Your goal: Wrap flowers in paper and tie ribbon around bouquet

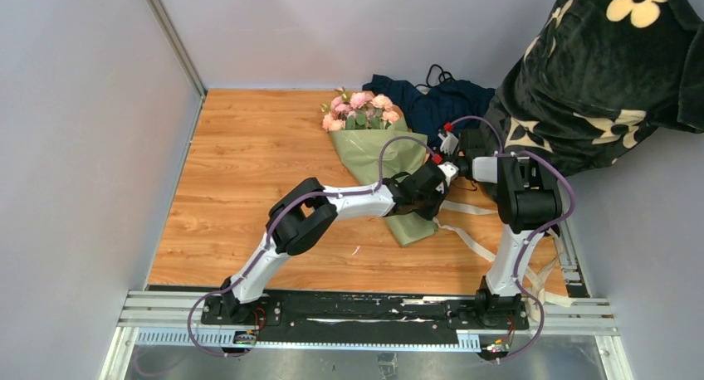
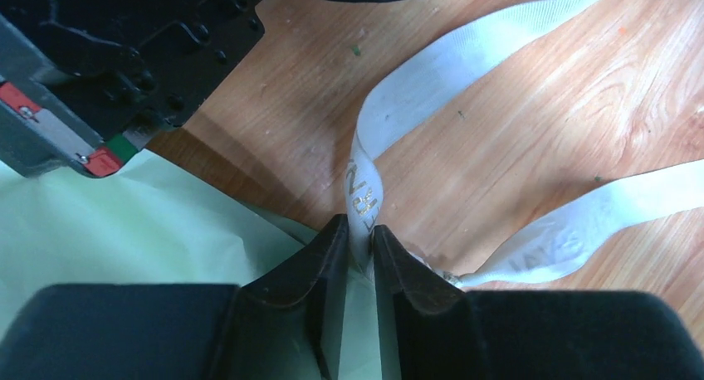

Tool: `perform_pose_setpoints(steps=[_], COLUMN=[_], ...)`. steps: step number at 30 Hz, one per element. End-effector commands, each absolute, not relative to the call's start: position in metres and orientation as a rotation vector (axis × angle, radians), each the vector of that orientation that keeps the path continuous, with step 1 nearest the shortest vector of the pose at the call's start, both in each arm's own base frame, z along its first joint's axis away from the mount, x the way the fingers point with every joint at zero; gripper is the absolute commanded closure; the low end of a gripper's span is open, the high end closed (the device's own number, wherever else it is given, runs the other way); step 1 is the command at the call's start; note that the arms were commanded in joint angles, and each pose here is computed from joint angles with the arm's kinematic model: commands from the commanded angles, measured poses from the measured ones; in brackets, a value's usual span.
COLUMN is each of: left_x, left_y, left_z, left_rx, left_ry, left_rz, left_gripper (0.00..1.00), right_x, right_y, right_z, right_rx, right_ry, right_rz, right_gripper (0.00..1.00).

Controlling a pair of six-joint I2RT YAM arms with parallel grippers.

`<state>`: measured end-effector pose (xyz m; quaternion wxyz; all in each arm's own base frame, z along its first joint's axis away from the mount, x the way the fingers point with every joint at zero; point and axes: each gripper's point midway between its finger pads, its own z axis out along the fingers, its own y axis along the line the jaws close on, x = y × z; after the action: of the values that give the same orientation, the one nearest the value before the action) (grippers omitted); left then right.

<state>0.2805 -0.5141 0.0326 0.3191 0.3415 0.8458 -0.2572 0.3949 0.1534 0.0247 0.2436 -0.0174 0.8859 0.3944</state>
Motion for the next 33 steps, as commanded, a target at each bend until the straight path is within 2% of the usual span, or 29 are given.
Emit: perform_pose_setpoints(steps=[1, 4, 9, 11, 13, 15, 16, 20, 25, 30, 33], left_x=[0.261, 0.261, 0.264, 0.263, 0.261, 0.253, 0.249, 0.214, 0.171, 0.135, 0.114], left_y=[-0.551, -0.560, -0.571, -0.572, -0.572, -0.574, -0.576, -0.569, -0.541, -0.500, -0.464], left_z=[0.045, 0.054, 0.055, 0.050, 0.044, 0.044, 0.047, 0.089, 0.141, 0.146, 0.127], left_rx=[1.051, 1.071, 1.072, 1.082, 1.097, 1.139, 1.163, 1.314, 1.581, 1.781, 1.909], left_ry=[2.081, 2.037, 2.008, 2.007, 2.014, 2.004, 2.001, 1.965, 1.782, 1.744, 1.770], left_rz=[-0.796, -0.801, -0.802, -0.806, -0.811, -0.846, -0.871, -1.010, -0.990, -0.969, -0.955], left_gripper=[0.75, 0.66, 0.65, 0.69, 0.77, 0.98, 1.00, 1.00, 1.00, 1.00, 1.00], right_x=[0.387, 0.387, 0.385, 0.384, 0.384, 0.385, 0.385, 0.387, 0.391, 0.387, 0.386], right_y=[0.141, 0.142, 0.143, 0.142, 0.142, 0.142, 0.141, 0.143, 0.151, 0.164, 0.168], right_z=[0.000, 0.002, 0.002, 0.001, 0.002, 0.001, -0.001, -0.001, 0.004, 0.006, 0.007], right_rx=[-0.008, -0.011, -0.020, -0.031, -0.034, -0.039, -0.035, -0.022, -0.027, -0.046, -0.026], right_ry=[2.524, 2.518, 2.518, 2.526, 2.525, 2.523, 2.526, 2.532, 2.526, 2.538, 2.546], right_rz=[0.943, 0.947, 0.945, 0.932, 0.942, 0.937, 0.926, 0.939, 0.942, 0.959, 0.964], right_gripper=[1.00, 1.00, 1.00, 1.00, 1.00, 1.00, 1.00, 1.00, 1.00, 1.00, 1.00])
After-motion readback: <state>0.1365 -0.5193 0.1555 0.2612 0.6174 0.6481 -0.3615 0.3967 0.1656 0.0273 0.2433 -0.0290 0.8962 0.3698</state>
